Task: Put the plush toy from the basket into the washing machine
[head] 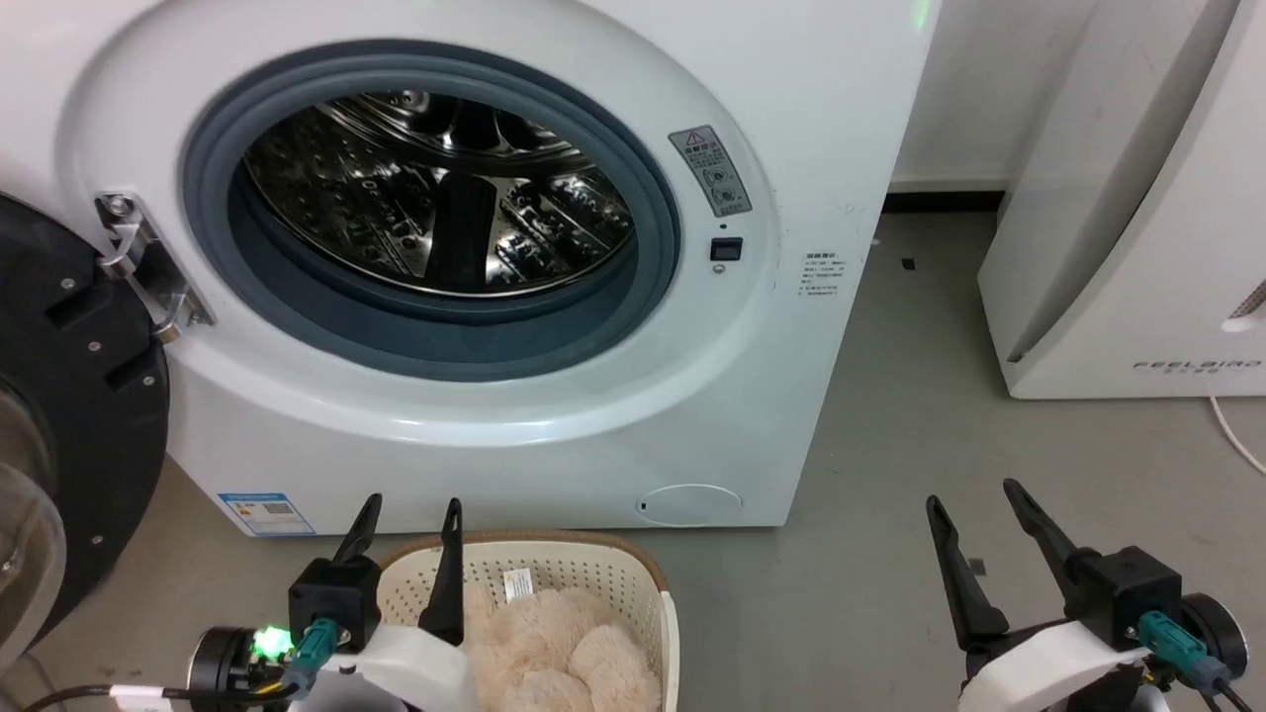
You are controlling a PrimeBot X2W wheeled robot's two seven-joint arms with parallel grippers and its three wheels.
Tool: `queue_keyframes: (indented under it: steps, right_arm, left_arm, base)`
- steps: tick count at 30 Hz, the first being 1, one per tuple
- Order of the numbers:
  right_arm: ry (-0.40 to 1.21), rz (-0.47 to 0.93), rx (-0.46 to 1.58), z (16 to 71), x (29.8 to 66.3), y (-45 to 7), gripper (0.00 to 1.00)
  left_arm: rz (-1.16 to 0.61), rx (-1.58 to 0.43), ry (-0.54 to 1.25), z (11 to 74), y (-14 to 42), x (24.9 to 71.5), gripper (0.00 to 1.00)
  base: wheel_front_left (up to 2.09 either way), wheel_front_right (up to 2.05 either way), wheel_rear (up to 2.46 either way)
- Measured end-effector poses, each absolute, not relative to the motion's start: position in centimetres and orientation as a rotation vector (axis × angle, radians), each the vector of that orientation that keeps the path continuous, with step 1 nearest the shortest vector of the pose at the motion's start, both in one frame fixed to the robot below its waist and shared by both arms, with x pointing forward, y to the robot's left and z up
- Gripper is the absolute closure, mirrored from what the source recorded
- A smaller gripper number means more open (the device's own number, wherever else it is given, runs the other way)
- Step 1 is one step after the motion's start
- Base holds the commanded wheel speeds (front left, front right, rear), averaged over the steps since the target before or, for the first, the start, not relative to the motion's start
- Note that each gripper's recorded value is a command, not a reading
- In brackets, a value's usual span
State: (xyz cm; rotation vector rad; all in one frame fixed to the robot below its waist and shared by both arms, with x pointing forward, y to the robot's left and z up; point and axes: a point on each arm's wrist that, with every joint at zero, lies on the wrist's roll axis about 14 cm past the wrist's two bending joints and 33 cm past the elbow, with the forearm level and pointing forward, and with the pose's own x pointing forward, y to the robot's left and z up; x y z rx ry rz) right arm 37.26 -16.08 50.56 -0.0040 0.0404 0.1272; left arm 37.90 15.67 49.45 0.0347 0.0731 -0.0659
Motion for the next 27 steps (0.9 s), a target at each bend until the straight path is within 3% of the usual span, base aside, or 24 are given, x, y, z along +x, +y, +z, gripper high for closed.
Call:
queue_keyframes:
  steps: [27]
  right_arm:
    - [0.076, 0.091, 0.034, 48.1, 39.1, -17.2, 0.00]
  left_arm:
    - [-0.217, -0.014, 0.282, 41.9, 11.1, 41.3, 0.00]
  base:
    - [0.00, 0.00, 0.00]
